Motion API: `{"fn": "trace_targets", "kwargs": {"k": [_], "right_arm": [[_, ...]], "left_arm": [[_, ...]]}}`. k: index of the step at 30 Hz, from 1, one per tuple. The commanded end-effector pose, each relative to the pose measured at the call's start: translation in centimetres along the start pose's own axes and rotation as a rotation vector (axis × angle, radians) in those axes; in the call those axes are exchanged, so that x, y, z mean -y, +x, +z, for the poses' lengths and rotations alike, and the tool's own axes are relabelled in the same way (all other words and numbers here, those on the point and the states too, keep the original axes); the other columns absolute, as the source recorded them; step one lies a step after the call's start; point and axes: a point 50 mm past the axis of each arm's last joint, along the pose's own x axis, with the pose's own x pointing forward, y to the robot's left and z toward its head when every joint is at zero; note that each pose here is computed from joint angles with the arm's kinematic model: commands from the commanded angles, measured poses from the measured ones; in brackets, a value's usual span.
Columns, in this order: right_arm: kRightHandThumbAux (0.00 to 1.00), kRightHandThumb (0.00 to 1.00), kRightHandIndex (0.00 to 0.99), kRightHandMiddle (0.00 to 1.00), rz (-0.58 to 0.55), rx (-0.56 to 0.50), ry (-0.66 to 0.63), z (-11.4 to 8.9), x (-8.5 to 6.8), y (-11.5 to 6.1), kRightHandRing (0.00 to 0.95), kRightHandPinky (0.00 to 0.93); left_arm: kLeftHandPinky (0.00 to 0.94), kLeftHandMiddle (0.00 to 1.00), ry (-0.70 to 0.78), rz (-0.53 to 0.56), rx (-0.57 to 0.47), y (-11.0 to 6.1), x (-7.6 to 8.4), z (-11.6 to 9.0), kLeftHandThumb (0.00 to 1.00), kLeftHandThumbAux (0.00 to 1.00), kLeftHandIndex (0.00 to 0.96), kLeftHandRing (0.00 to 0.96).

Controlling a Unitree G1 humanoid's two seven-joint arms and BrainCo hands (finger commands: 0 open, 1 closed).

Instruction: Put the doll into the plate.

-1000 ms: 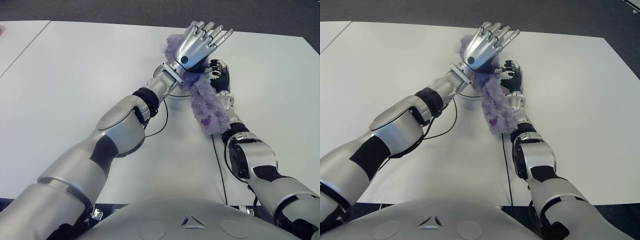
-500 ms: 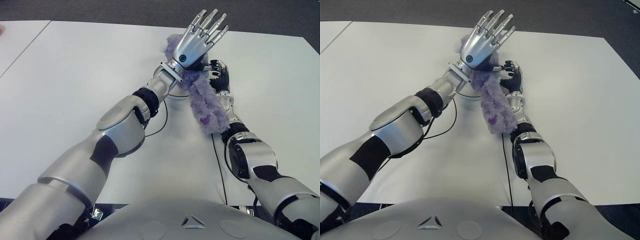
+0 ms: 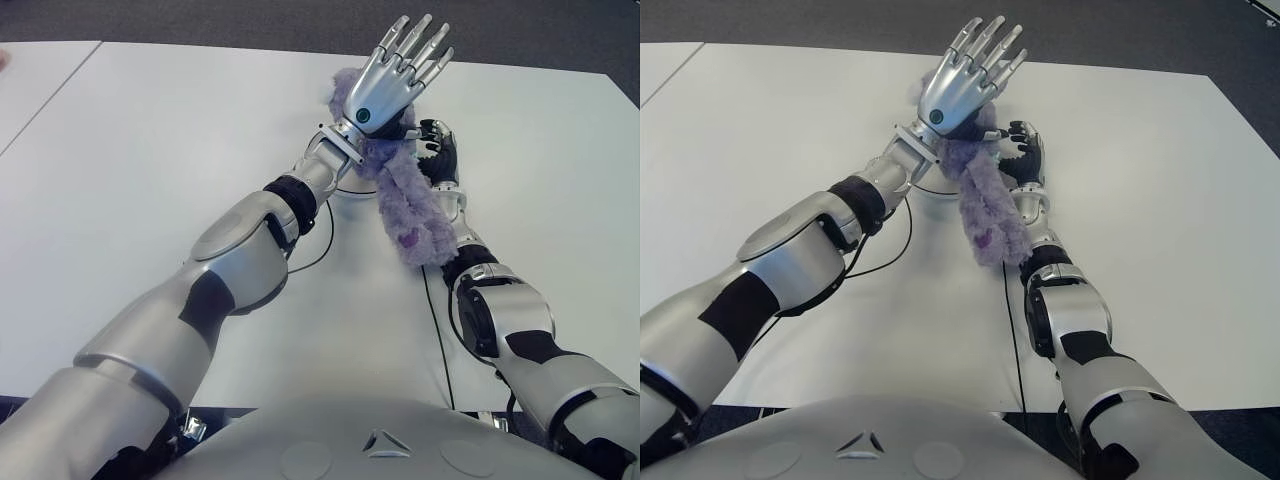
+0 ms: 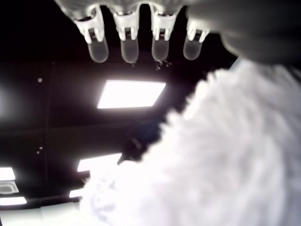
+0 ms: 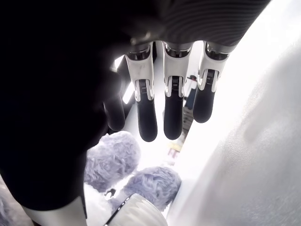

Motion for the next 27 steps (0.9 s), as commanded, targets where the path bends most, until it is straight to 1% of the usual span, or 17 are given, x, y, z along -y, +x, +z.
{"fn": "trace_targets", "kwargs": {"k": [1,4,8,15,27], "right_arm": [[0.856,0.0,0.239,0.284,0.194,-0.461,-0.09,-10.8,-4.2,-12.2,0.255,0.234],[0.86,0.0,0.24,0.283,0.193,-0.458,-0.092,-10.8,-4.2,-12.2,0.254,0.234],[0.866,0.0,0.239,0.281,0.196,-0.455,-0.094,-10.7,-4.3,-12.1,0.252,0.234],[0.886,0.0,0.244,0.28,0.201,-0.463,-0.085,-10.6,-4.4,-12.0,0.252,0.244],[0.911,0.0,0.256,0.287,0.199,-0.453,-0.099,-10.5,-4.3,-11.8,0.261,0.258]], "left_arm": [[0.0,0.0,0.106,-0.044,-0.026,-1.8,0.0,-4.4,0.0,0.277,0.0,0.0],[0.0,0.0,0.122,-0.013,-0.043,-1.5,-0.7,-5.6,0.0,0.274,0.0,0.0],[0.0,0.0,0.165,0.059,-0.111,-1.1,-1.7,-7.7,0.0,0.276,0.0,0.0],[0.0,0.0,0.203,0.105,-0.18,-1.4,-2.3,-8.8,0.003,0.293,0.0,0.0],[0.0,0.0,0.237,0.113,-0.231,-1.3,-2.6,-10.0,0.0,0.313,0.0,0.0]]}}
